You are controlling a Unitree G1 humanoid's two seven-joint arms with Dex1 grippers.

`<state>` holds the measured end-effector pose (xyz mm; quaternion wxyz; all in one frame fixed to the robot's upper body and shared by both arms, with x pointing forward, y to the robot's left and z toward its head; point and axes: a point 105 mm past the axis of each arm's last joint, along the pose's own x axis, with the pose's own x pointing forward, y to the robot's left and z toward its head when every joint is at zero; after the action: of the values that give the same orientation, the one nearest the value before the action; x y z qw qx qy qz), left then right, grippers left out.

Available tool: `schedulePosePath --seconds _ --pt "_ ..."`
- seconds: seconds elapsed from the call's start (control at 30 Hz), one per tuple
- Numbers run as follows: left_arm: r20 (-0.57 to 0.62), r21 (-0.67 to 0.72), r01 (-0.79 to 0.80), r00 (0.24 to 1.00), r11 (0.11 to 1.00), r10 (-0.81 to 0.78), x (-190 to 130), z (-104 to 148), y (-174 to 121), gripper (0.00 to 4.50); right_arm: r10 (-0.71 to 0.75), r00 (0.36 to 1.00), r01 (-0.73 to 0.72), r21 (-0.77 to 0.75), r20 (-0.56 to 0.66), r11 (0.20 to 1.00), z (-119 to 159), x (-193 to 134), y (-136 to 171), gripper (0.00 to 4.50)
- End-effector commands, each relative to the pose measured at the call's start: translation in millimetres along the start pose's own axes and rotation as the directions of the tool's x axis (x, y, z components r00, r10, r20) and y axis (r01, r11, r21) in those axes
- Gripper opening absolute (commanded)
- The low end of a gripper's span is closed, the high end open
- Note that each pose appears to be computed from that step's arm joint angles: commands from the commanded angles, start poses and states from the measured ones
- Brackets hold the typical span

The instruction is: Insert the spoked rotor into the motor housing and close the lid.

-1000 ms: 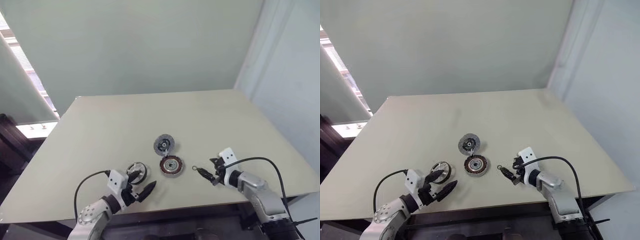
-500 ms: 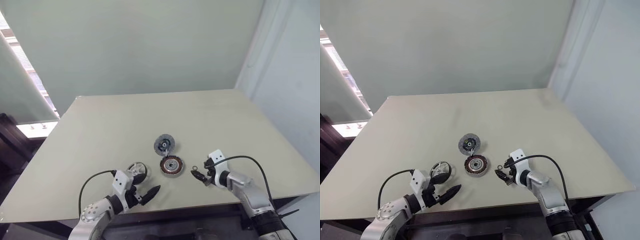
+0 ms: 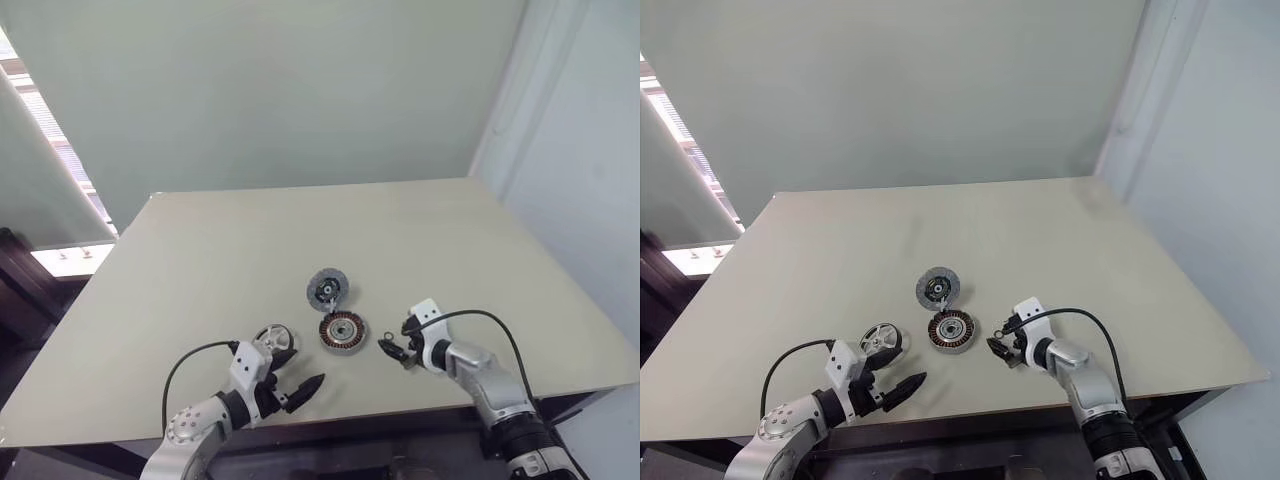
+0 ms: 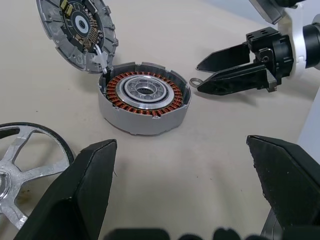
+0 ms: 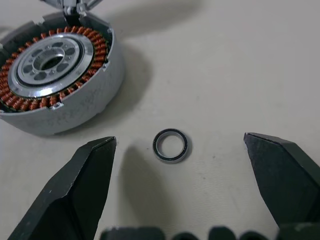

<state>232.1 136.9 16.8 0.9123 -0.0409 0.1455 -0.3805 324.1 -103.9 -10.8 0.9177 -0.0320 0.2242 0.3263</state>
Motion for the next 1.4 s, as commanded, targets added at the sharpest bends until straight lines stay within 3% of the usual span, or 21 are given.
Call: schedulePosePath --seconds 0.03,0.17,0.37,0.4,0.77,1.0,1.4 --pt "0.030 0.049 0.017 0.999 0.999 -0.019 1 14 -3 4.48 0.009 0.999 -0.008 -0.042 0.031 0.999 11 3 2 4.32" --pt "0.030 0.051 0.017 0.999 0.999 -0.018 1 14 -3 4.50 0.011 1.000 -0.010 -0.046 0.026 0.999 9 3 3 3.20" --pt "0.029 0.055 0.015 0.999 0.998 -0.017 1 13 -3 4.50 0.004 1.000 -0.002 -0.059 0.027 0.998 9 3 2 0.94" --pt "0.030 0.055 0.014 0.999 0.998 -0.016 1 14 -2 4.50 0.005 0.999 -0.003 -0.061 0.033 0.998 10 3 2 0.80" --pt "0.046 0.054 -0.006 0.999 0.999 0.004 1 14 2 4.50 -0.017 0.988 0.021 -0.023 0.154 1.000 50 -4 0 0.80" --pt "0.062 0.067 -0.027 0.998 0.997 0.023 2 17 7 4.50 0.064 0.984 -0.045 -0.112 0.169 0.993 79 3 24 0.80" --pt "0.076 0.093 -0.057 0.996 0.994 0.050 5 18 13 4.50 0.157 0.980 -0.137 -0.158 0.119 0.978 82 33 65 0.80"
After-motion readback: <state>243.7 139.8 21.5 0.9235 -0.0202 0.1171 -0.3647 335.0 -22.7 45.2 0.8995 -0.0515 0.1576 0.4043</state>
